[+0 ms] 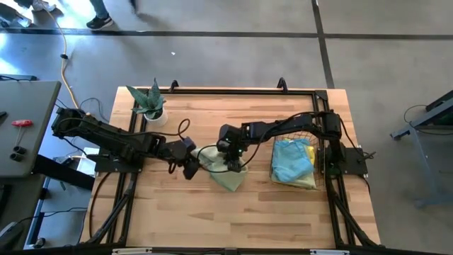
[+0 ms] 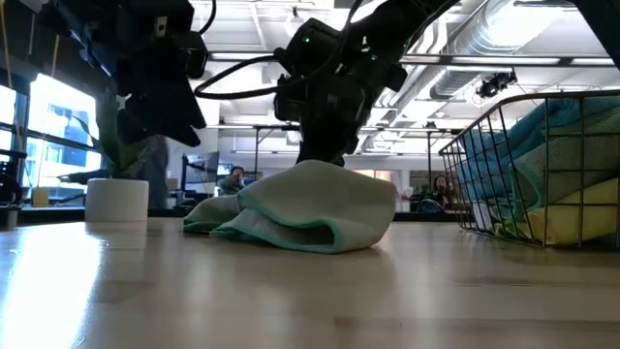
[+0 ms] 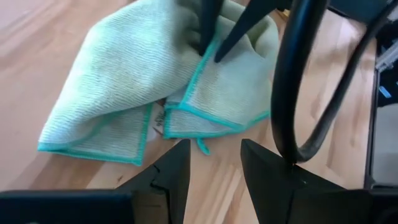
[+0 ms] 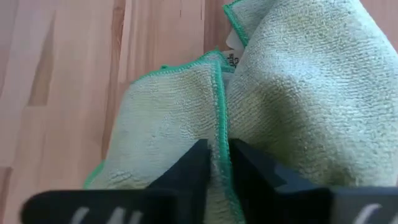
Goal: Fold microfiber towels
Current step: Fold the green microfiber cloth
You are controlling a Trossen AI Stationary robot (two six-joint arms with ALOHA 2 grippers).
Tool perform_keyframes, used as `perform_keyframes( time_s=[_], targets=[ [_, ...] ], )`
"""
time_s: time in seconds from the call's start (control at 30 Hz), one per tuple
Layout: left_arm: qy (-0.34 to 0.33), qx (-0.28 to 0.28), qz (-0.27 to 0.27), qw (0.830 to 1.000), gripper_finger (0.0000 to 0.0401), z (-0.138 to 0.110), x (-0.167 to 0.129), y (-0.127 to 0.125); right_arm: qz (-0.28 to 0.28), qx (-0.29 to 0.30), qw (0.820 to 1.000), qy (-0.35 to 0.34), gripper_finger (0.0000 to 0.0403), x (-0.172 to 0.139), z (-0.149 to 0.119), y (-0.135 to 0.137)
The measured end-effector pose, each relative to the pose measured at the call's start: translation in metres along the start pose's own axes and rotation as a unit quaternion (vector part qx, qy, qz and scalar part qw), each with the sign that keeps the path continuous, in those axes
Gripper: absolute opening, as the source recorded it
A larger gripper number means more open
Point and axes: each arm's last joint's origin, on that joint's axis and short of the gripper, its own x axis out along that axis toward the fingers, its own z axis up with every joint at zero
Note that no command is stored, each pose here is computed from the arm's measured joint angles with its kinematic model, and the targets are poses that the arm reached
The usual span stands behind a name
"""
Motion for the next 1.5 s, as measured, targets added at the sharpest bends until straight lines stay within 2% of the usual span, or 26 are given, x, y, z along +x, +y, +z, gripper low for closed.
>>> perform_keyframes(
  time_s=[0.17, 0.37, 0.53, 0.7, 0.8, 0.93, 1.03, 1.17, 1.5],
  targets=[
    [-0.008, -0.016, 0.006, 1.000, 0.0133, 0.001, 0.000, 0.000, 0.010, 0.005, 1.000, 0.010, 0.0007, 0.000, -0.002, 0.000],
    [-0.015, -0.021, 0.000, 1.000, 0.0133, 0.002, 0.000, -0.001, 0.021, 0.022, 0.999, 0.014, 0.0003, -0.008, 0.000, 0.001],
    [-0.040, -0.017, -0.018, 0.999, 0.0133, 0.006, 0.000, -0.005, 0.016, -0.024, 0.999, -0.030, 0.0002, -0.040, 0.019, 0.009],
    [-0.096, 0.007, -0.066, 0.993, 0.0133, 0.016, -0.003, -0.015, 0.008, -0.072, 0.995, -0.062, 0.0001, -0.074, 0.033, 0.016],
    [-0.149, 0.018, -0.073, 0.986, 0.0133, 0.023, -0.005, -0.020, 0.004, -0.092, 0.994, -0.066, 0.0001, -0.087, 0.036, 0.019],
    [-0.229, 0.069, -0.070, 0.969, 0.0133, 0.034, -0.010, -0.026, 0.005, -0.109, 0.993, -0.039, 0.0001, -0.091, 0.034, 0.021],
    [-0.257, 0.124, -0.069, 0.956, 0.0133, 0.038, -0.013, -0.028, -0.003, -0.128, 0.991, -0.039, 0.0000, -0.094, 0.037, 0.022],
    [-0.246, 0.161, -0.049, 0.955, 0.0133, 0.037, -0.011, -0.025, -0.020, -0.153, 0.987, -0.053, 0.0000, -0.102, 0.045, 0.024],
    [-0.232, 0.158, -0.023, 0.960, 0.0133, 0.041, -0.008, -0.015, -0.028, -0.218, 0.971, -0.089, 0.0000, -0.121, 0.064, 0.032]
  ],
)
